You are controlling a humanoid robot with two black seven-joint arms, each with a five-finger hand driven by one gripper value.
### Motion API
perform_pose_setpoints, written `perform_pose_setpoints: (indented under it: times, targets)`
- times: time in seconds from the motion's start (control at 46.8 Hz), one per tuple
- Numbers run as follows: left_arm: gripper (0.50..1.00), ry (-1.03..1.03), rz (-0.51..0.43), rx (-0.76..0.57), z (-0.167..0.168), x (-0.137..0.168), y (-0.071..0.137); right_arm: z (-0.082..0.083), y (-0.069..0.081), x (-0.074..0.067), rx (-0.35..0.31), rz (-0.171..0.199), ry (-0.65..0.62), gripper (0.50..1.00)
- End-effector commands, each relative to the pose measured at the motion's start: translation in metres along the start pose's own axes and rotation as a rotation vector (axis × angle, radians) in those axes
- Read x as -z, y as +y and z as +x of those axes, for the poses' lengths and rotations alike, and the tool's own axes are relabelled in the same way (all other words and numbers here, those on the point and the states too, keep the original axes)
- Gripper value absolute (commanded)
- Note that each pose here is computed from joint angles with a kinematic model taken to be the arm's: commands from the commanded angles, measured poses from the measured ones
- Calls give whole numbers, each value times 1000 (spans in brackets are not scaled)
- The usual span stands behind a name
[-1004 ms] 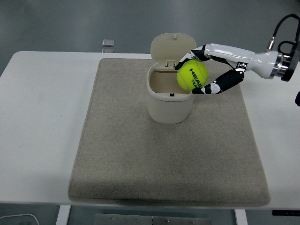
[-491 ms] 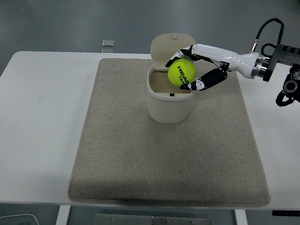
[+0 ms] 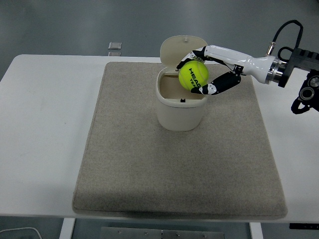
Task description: Pick up the tennis ball and place it in the box.
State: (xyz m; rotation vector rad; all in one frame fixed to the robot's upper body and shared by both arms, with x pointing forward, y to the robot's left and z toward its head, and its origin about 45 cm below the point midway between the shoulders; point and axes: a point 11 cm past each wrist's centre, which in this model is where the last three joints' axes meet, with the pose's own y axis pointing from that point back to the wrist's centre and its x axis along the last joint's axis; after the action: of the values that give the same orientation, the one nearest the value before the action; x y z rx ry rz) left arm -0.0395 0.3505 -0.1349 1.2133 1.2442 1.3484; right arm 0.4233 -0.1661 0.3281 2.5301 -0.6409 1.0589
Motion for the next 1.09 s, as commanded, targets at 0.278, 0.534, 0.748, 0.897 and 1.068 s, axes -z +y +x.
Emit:
perform_pose_setpoints:
  times: [0.278, 0.534, 0.748, 0.897, 1.068]
  targets:
    - [992, 0, 0, 0, 0, 0, 0, -7, -3, 1, 8, 16, -33, 858]
    - [992, -1, 0, 0, 0, 0, 0, -9, -1, -2, 6, 8, -40, 860]
    - [992, 0, 0, 0, 0, 0, 0, -8, 4, 0, 38, 24, -111, 858]
    - [992, 0, 0, 0, 0, 0, 0, -4, 14, -2, 46, 32, -209, 860]
    - [992, -1, 0, 0, 0, 0, 0, 7, 29, -7, -1, 31, -287, 913]
